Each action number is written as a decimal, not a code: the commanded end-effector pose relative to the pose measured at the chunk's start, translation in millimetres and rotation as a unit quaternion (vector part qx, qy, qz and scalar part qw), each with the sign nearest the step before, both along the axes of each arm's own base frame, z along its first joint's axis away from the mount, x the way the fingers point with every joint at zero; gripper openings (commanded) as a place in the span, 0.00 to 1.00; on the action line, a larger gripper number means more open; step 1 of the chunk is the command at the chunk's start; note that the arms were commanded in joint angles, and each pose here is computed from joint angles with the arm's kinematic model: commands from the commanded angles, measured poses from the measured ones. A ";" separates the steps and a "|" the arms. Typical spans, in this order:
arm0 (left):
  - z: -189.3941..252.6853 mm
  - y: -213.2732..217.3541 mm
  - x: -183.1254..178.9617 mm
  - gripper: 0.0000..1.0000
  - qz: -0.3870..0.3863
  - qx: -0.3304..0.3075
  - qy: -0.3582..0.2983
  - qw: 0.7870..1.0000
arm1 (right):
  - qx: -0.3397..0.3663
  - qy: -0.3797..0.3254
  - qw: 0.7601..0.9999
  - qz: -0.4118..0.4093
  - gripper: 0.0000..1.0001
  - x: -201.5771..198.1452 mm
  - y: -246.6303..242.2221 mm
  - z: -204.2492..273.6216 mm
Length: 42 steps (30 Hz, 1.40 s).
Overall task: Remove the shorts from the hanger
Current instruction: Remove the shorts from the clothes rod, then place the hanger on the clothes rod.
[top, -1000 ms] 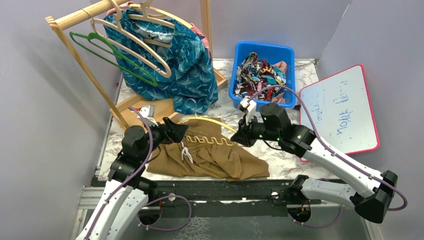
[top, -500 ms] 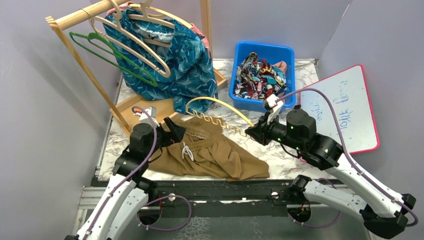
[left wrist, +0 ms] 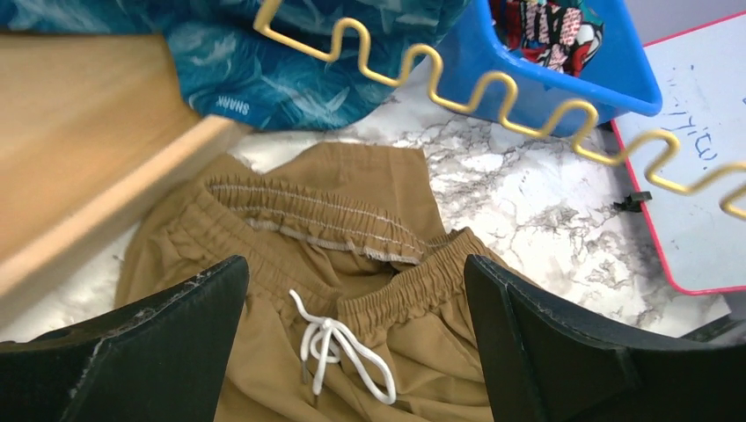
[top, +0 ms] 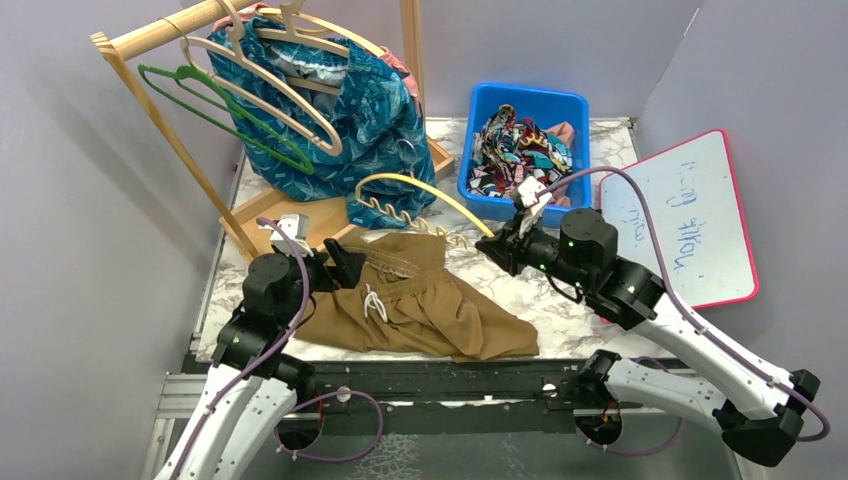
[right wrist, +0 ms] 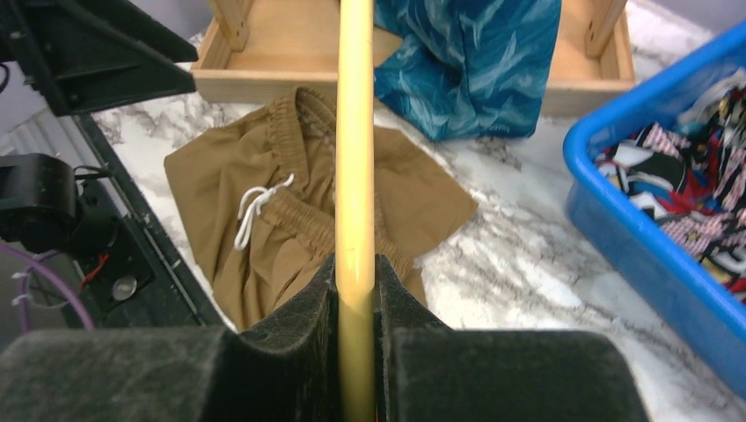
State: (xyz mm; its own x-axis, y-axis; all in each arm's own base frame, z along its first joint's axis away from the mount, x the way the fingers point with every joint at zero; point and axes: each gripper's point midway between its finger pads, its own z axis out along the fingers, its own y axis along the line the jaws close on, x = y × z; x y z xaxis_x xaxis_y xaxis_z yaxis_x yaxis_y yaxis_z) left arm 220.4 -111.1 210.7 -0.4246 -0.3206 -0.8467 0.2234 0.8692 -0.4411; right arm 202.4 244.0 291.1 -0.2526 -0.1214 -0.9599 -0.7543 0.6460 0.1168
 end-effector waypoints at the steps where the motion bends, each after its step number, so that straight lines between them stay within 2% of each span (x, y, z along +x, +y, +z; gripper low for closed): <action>1: 20.2 6.0 -2.1 0.95 -0.022 0.049 -0.074 0.996 | 0.048 -0.117 0.992 0.024 0.02 19.3 22.0 56.0; 5: 24.6 6.9 -3.8 0.95 -0.023 0.049 -0.087 0.995 | 0.048 -0.146 0.987 0.047 0.01 30.3 42.3 68.0; 14: 17.6 9.6 -0.5 0.95 -0.011 0.054 -0.069 0.996 | 0.067 -0.200 0.976 0.056 0.02 56.1 72.5 100.8; 21: 6.4 4.7 3.7 0.96 -0.021 0.057 -0.044 0.997 | 0.073 -0.223 0.971 0.054 0.02 89.1 106.7 123.1; 29: 9.2 6.0 2.9 0.95 -0.017 0.056 -0.050 0.997 | 0.093 -0.248 0.962 0.061 0.02 115.6 140.6 161.0; 32: 9.8 6.2 2.7 0.95 -0.017 0.056 -0.052 0.997 | 0.103 -0.246 0.962 0.056 0.02 125.7 151.1 170.8; 36: 9.8 6.1 2.6 0.95 -0.018 0.056 -0.052 0.997 | 0.138 -0.208 0.967 0.043 0.02 136.7 166.6 169.1; 42: 9.7 6.2 2.5 0.95 -0.018 0.056 -0.052 0.997 | 0.139 -0.215 0.967 0.024 0.02 152.7 181.6 178.0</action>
